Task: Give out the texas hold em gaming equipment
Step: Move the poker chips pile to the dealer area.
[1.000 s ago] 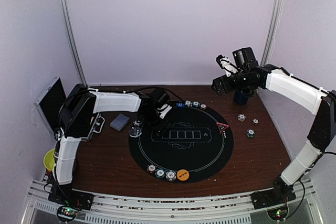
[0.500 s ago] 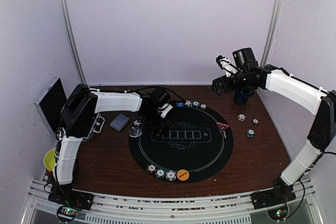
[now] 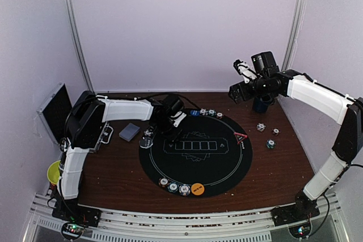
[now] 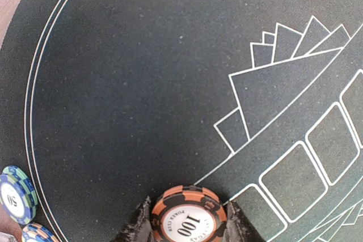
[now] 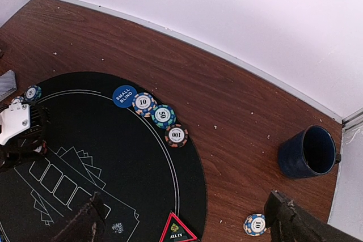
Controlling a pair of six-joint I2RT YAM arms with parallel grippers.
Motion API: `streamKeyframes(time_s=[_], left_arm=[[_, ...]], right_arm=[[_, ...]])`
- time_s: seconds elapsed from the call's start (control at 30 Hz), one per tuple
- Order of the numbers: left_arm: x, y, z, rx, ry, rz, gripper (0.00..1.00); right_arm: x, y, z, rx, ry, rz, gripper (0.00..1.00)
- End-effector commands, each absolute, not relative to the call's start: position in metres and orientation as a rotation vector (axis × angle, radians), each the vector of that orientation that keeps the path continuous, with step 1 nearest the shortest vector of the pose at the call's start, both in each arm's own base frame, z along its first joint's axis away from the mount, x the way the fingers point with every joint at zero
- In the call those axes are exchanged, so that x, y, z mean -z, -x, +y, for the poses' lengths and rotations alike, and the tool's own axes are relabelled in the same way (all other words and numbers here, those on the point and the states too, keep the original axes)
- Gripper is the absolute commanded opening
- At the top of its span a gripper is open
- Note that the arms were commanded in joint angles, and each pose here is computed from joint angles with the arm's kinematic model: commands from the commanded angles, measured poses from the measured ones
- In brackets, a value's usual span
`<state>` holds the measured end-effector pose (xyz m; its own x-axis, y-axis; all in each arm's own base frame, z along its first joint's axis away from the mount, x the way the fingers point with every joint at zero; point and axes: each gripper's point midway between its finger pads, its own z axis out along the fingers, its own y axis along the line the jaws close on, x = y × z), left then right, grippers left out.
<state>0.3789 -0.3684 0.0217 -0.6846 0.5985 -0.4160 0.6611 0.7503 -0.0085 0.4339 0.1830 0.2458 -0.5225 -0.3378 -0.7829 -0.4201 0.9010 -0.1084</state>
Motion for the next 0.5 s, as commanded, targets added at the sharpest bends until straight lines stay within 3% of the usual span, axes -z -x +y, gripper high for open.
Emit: streamKeyframes(time_s=[0.0,0.47], left_arm=[[-0.014,-0.380,-0.362,0.180,-0.962,2.581,0.27],[-0.054,-0.430,-0.345,0.011,-0.860,2.452,0.25]], right_arm=[[-0.260,-0.431,0.181,-0.133,0.518,2.126,0.99],[-0.261,-0.431,0.180,-0.133,0.516,2.125,0.99]])
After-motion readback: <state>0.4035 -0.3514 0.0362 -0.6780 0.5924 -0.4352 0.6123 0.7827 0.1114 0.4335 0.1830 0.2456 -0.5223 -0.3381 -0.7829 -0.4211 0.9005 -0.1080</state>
